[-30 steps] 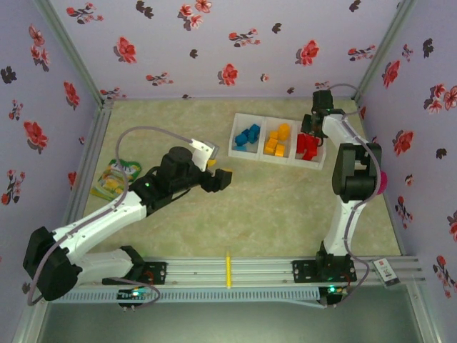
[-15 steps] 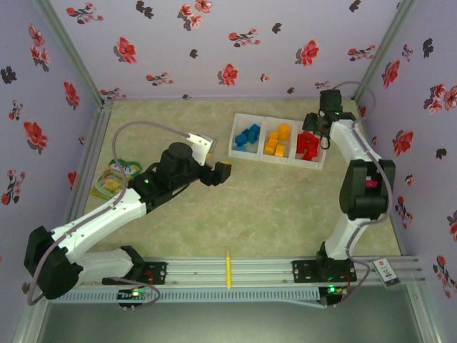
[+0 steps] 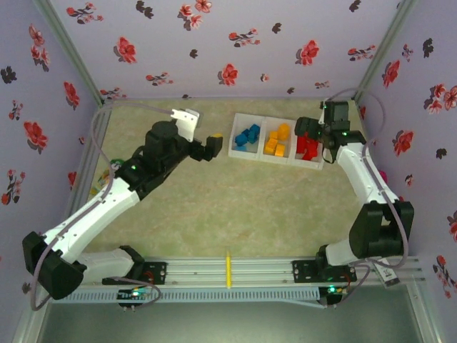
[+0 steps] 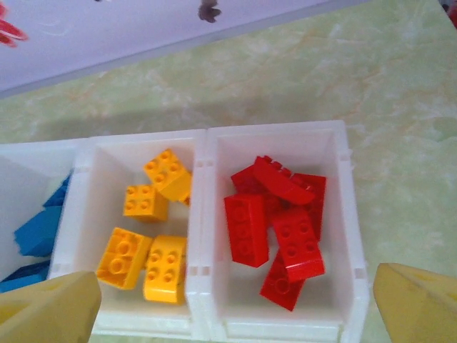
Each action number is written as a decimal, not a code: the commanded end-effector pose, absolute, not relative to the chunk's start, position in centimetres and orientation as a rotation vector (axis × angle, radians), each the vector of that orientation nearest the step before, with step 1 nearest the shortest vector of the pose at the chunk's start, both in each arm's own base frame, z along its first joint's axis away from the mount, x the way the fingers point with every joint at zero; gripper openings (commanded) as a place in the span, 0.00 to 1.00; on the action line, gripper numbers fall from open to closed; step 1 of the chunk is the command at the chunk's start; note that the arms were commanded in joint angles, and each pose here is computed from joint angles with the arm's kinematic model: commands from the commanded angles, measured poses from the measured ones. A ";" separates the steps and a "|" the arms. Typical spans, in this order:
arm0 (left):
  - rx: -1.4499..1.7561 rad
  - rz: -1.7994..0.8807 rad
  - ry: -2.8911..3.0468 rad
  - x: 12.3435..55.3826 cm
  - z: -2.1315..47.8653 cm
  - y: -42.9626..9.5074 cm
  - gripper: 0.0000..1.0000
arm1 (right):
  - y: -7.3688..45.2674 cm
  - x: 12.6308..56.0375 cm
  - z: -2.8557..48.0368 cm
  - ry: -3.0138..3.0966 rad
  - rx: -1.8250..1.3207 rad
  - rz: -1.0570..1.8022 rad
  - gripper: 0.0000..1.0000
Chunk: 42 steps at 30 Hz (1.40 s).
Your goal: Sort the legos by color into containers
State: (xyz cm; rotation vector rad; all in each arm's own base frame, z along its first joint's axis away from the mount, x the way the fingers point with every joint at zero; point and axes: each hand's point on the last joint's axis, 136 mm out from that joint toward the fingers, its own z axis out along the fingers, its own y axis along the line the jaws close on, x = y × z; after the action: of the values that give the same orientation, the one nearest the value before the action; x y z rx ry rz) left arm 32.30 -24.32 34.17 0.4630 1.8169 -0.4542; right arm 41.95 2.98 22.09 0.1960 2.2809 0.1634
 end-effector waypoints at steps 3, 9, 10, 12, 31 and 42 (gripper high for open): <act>0.405 -0.303 1.872 34.4 34.1 -20.6 1.00 | 3.7 41.4 24.7 2.193 0.119 0.203 1.00; 0.278 -0.213 1.956 35.4 33.3 -16.5 1.00 | 3.7 40.9 25.6 2.187 0.113 0.199 0.99; 0.259 -0.199 1.965 35.4 33.3 -15.8 1.00 | 3.6 40.8 25.7 2.187 0.117 0.191 1.00; 0.222 -0.180 1.984 35.3 33.3 -14.5 1.00 | 3.1 40.7 25.7 2.189 0.138 0.165 1.00; -0.597 0.354 2.026 31.6 22.9 8.0 1.00 | -0.5 39.1 22.5 2.155 0.320 0.014 0.99; -0.439 0.334 1.838 34.9 16.4 7.9 1.00 | -2.8 38.9 20.8 2.041 0.347 -0.142 1.00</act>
State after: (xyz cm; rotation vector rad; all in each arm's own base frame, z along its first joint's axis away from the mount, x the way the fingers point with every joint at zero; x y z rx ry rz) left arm 32.55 7.75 12.79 -0.4726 2.0566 0.3718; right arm 38.60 -1.30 19.09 0.3144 2.1585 -0.0690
